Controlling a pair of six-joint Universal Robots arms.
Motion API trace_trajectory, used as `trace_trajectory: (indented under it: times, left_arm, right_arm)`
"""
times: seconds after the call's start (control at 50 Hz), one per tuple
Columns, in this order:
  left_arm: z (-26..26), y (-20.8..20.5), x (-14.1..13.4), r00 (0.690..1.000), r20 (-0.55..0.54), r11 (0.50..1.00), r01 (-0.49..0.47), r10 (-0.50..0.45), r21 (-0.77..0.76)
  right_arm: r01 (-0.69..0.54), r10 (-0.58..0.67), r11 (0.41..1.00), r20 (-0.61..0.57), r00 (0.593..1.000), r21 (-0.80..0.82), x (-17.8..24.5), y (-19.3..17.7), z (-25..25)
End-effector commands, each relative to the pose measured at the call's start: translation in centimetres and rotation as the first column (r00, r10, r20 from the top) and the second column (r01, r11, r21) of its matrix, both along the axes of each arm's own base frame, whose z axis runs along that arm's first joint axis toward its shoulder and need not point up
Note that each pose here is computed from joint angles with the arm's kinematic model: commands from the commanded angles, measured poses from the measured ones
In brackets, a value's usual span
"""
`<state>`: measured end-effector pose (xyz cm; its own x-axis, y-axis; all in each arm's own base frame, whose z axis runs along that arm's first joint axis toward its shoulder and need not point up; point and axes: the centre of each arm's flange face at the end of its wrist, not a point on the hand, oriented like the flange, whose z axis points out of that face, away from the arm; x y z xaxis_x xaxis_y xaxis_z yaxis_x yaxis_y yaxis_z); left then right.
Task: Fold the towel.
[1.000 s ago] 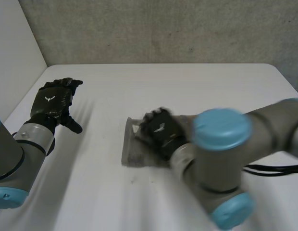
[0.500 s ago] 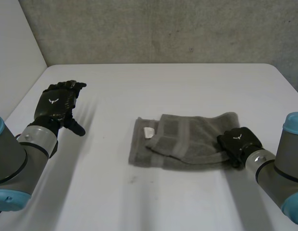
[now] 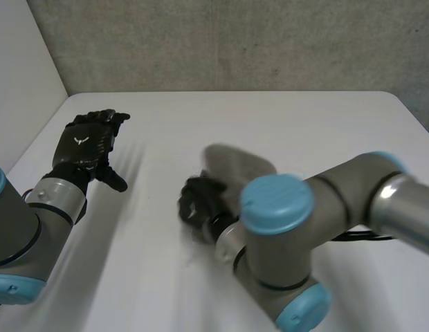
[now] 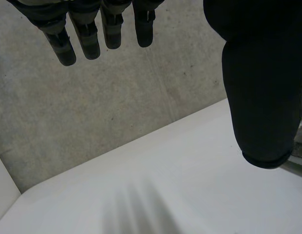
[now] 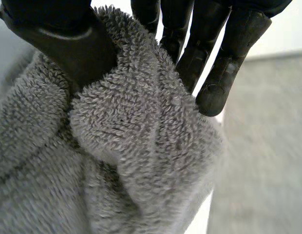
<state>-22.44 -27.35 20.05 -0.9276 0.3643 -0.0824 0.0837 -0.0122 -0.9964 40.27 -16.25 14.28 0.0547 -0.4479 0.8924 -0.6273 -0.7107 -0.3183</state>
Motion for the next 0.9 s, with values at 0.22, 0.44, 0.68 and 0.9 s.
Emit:
trace_trajectory:
  times: [0.22,0.44,0.68,0.9]
  left_arm:
    - [4.7,-0.5,-3.4,0.995,-0.048,0.986,0.082,-0.089,-0.145]
    - [5.1,1.2,-8.7,0.97,-0.065,0.968,0.226,-0.234,-0.113]
    - [-4.8,4.0,-11.7,0.971,-0.013,0.944,0.236,-0.239,0.233]
    - [-9.1,3.8,-11.1,0.982,0.063,0.936,0.149,-0.178,0.319]
  right_arm:
    - [0.128,-0.297,0.898,0.366,0.882,0.42,-4.2,-1.2,6.3]
    - [0.238,-0.612,0.731,0.46,0.644,0.639,-11.4,-5.9,8.7]
    - [0.183,-0.756,0.55,0.393,0.523,0.815,-12.7,-9.1,5.4]
    - [0.176,-0.784,0.43,0.269,0.56,0.886,-10.5,-10.2,-0.3]
